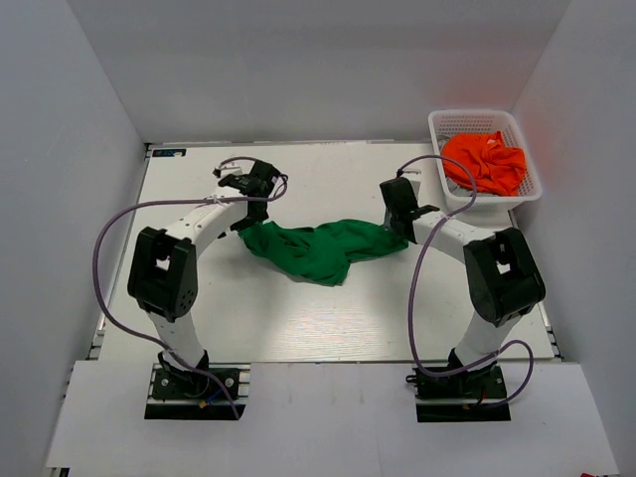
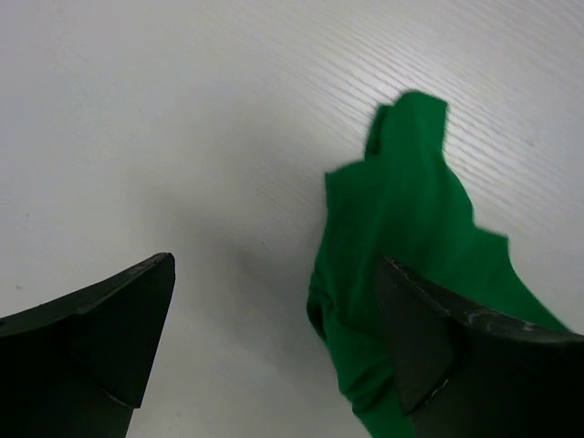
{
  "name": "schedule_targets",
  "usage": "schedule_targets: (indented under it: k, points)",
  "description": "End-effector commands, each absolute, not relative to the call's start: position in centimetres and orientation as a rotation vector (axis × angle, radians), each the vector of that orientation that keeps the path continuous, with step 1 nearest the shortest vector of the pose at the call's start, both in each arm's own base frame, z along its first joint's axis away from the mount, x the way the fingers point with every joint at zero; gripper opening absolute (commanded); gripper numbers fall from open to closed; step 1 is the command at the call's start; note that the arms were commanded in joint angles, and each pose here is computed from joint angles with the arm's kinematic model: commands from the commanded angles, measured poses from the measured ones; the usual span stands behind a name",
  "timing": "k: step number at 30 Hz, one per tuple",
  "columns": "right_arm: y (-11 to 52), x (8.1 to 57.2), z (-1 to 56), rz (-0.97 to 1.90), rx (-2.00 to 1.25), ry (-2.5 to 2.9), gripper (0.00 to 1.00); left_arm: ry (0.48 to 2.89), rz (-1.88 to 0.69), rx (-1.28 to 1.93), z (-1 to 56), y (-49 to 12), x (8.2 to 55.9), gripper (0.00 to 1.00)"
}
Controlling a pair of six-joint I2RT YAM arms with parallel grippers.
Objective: Fold and stack the t-shirts
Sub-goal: Flatten out the tshirt
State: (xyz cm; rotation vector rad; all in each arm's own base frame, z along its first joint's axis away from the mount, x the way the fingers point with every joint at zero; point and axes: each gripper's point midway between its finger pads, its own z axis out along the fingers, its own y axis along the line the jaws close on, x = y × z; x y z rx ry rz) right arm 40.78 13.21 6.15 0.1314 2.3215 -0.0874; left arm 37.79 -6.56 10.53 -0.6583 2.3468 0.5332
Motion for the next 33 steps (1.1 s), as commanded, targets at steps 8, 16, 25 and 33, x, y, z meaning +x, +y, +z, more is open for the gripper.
schedule_targets:
  k: [8, 16, 25, 33]
  points:
    - [12.3, 39.9, 8.4, -0.035, 0.195, 2.308, 0.0, 2.261, -0.685, 0.113, 19.4, -22.1, 33.2, 1.0]
    - [12.4, 39.1, 7.8, 0.051, 0.262, 2.336, 0.43, 2.378, -0.799, 0.316, 15.5, -28.6, 31.4, 1.0]
    - [11.1, 38.8, 7.6, 0.04, 0.272, 2.36, 0.79, 2.498, -0.515, 0.314, 11.2, -30.8, 31.4, 1.0]
    - [12.1, 39.1, 6.9, 0.142, 0.213, 2.376, 0.83, 2.56, -0.319, 0.285, 8.6, -30.4, 31.6, 0.67]
